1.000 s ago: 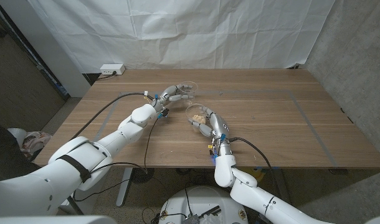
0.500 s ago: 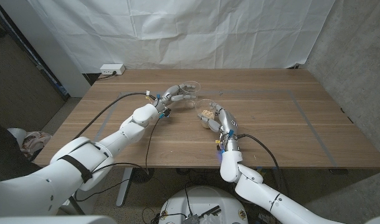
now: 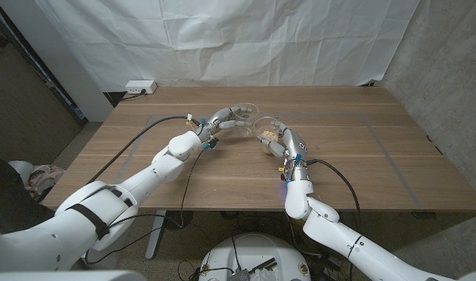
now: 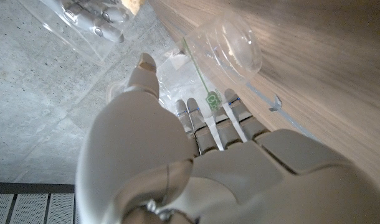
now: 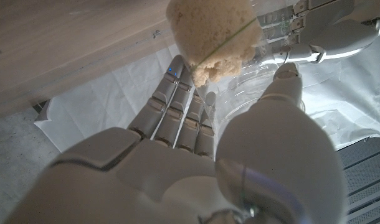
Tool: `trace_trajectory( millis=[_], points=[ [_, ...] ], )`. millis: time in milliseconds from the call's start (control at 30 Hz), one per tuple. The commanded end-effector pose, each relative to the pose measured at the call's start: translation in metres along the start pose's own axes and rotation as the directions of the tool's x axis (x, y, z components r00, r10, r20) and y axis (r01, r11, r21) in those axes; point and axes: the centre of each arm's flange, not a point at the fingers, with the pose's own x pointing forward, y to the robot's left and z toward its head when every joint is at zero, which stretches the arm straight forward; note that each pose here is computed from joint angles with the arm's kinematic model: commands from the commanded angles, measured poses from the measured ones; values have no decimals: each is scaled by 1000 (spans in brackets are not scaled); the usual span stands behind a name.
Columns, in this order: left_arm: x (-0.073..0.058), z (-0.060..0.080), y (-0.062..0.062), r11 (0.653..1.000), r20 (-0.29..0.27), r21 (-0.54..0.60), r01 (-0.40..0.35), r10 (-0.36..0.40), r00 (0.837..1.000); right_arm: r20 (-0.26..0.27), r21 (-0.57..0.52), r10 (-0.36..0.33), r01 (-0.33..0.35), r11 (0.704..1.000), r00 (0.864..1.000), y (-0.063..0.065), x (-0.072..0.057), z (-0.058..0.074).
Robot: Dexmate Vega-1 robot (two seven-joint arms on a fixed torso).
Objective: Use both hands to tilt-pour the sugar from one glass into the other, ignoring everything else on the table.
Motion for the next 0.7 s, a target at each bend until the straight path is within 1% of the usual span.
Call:
trace_trajectory(
  millis=[33,67,133,167,233,267,367,400,533,600,700],
  points=[
    [-9,10,-12,999,3,17,52,-52,999,-1,-104,-11,10,994,1000,-25,18,-7],
    [-10,10,-13,998,3,17,53,-53,999,4,-87,-6,7,996,1000,-26,19,-8],
    [-12,10,-15,998,1,17,56,-56,998,16,-124,-3,5,992,1000,-29,24,-6],
    [-12,10,-16,998,0,17,58,-58,998,18,-113,9,-6,994,1000,-30,27,-6],
    [-14,9,-18,998,-5,16,60,-60,998,18,-133,3,-1,991,1000,-32,29,-4],
    [-15,8,-18,998,-7,15,60,-60,998,31,-144,0,4,990,1000,-34,32,-2],
    [-18,6,-19,998,-16,13,62,-62,998,37,-150,0,5,989,999,-37,36,0],
    [-19,6,-20,998,-17,11,62,-61,998,34,-168,6,0,986,999,-39,38,1],
    [-22,5,-19,998,-21,12,59,-59,998,47,-205,-5,15,979,999,-43,41,3],
    [-23,4,-19,998,-22,10,55,-54,998,64,-227,-8,23,974,998,-45,42,5],
    [-23,3,-19,999,-22,9,52,-51,998,84,-284,-8,31,958,996,-47,43,11]
  ],
)
